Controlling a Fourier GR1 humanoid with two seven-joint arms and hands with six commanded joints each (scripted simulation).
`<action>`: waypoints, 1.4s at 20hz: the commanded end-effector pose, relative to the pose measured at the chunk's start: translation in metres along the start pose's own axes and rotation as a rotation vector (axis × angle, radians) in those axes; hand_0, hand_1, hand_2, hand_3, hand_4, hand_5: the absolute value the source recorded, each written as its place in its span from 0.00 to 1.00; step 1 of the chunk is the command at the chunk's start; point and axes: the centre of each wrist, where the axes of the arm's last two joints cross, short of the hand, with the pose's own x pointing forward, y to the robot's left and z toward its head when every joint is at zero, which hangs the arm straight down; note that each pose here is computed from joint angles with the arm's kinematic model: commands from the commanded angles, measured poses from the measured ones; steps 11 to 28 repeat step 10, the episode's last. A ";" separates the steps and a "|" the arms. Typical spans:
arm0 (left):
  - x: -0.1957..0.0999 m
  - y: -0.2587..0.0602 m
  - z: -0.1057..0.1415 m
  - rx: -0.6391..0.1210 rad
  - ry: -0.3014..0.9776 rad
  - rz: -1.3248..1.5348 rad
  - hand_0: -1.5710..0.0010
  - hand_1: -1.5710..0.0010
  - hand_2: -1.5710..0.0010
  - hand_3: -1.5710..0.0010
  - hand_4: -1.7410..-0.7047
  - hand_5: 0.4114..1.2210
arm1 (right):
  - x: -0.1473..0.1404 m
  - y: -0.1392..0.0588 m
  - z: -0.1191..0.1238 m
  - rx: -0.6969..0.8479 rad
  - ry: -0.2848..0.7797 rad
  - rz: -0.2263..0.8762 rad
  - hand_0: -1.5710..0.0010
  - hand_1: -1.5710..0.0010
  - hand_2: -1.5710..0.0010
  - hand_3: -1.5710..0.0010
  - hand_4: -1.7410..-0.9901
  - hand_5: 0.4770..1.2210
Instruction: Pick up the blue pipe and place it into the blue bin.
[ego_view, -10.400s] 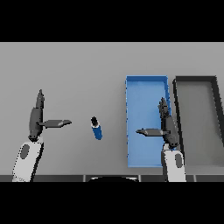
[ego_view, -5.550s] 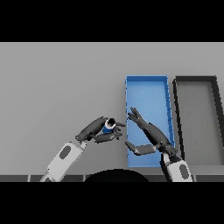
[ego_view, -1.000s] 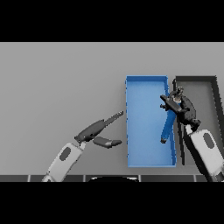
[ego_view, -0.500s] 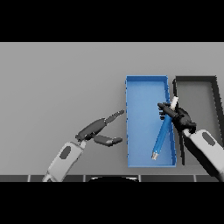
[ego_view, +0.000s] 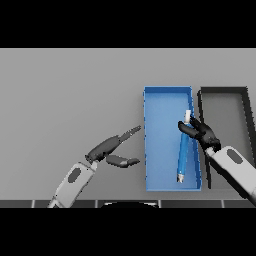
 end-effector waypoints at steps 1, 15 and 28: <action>0.002 0.001 -0.003 0.000 -0.003 0.000 1.00 1.00 1.00 1.00 0.83 0.08 | 0.000 0.001 0.000 0.014 -0.003 0.006 0.85 0.92 0.97 0.99 0.78 0.40; -0.002 -0.001 0.002 -0.002 0.011 0.009 1.00 1.00 1.00 1.00 0.83 0.08 | -0.001 0.001 0.001 0.038 -0.022 0.006 0.86 0.94 0.98 1.00 0.78 0.43; -0.002 -0.001 0.002 -0.002 0.011 0.009 1.00 1.00 1.00 1.00 0.83 0.08 | -0.001 0.001 0.001 0.038 -0.022 0.006 0.86 0.94 0.98 1.00 0.78 0.43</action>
